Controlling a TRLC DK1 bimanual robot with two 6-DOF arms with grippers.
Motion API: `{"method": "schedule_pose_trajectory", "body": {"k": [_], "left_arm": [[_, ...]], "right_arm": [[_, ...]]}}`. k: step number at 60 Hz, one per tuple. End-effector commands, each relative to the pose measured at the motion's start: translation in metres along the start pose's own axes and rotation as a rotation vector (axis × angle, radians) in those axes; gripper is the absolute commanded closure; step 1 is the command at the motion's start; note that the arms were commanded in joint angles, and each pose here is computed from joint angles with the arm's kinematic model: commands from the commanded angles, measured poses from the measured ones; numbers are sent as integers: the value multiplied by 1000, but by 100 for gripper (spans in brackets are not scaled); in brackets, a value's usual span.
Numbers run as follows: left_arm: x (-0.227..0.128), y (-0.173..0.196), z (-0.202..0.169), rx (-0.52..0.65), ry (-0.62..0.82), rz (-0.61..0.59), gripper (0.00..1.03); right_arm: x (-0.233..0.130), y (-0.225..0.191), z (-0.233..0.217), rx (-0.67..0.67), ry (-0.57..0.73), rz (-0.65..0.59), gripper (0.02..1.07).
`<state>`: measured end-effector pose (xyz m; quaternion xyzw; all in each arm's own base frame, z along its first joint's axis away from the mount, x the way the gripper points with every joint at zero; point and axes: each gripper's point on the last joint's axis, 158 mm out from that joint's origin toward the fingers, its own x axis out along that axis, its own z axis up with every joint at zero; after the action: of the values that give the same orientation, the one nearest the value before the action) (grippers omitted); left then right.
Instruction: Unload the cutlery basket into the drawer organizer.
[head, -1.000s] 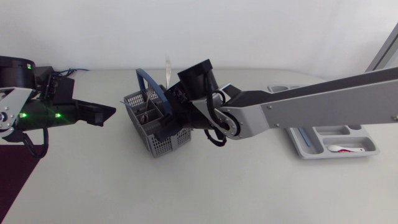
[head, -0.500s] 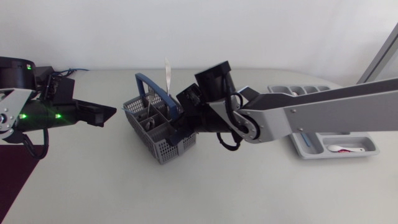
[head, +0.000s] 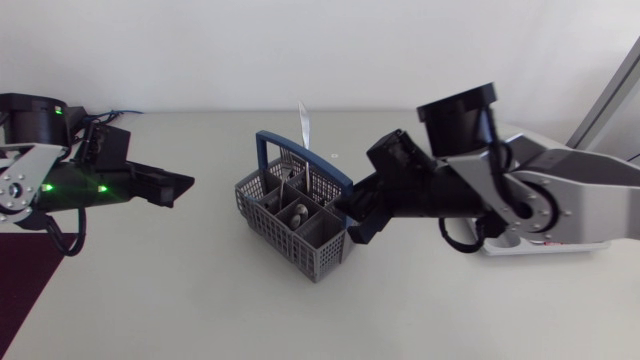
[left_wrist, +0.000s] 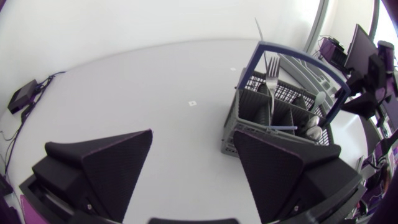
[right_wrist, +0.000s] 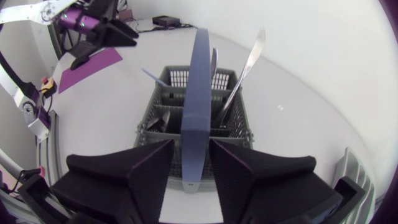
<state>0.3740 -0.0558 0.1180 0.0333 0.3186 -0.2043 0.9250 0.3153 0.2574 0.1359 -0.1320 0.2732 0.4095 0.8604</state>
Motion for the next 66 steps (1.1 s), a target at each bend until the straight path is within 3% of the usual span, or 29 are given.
{"method": "schedule_pose_trajectory", "body": {"k": [1,11,21,25,26,28,32,41,66], "left_arm": [[18,-5,-12,17,50,-38,16],[45,-1,-17,13,84,-56,18],[76,8,-16,-5,127,-75,37],[88,4,-12,-19,128,-117,50],[89,4,-13,-21,129,-119,50],[96,3,-9,-32,127,-141,63],[107,0,-7,-32,134,-164,78],[120,-17,-10,-17,151,-204,92],[104,-52,-25,-1,174,-364,92]], "right_arm": [[-24,3,9,-25,-44,3,35],[-43,-3,-7,-2,-35,-19,37],[-44,-10,-34,39,-2,-13,91],[-42,-13,-42,56,4,-10,100],[-42,-13,-42,57,4,-9,101],[-38,-14,-49,64,19,-7,101],[-28,-14,-61,80,56,4,101],[-10,-17,-76,92,93,15,101],[31,-30,-73,114,120,15,101]]}}
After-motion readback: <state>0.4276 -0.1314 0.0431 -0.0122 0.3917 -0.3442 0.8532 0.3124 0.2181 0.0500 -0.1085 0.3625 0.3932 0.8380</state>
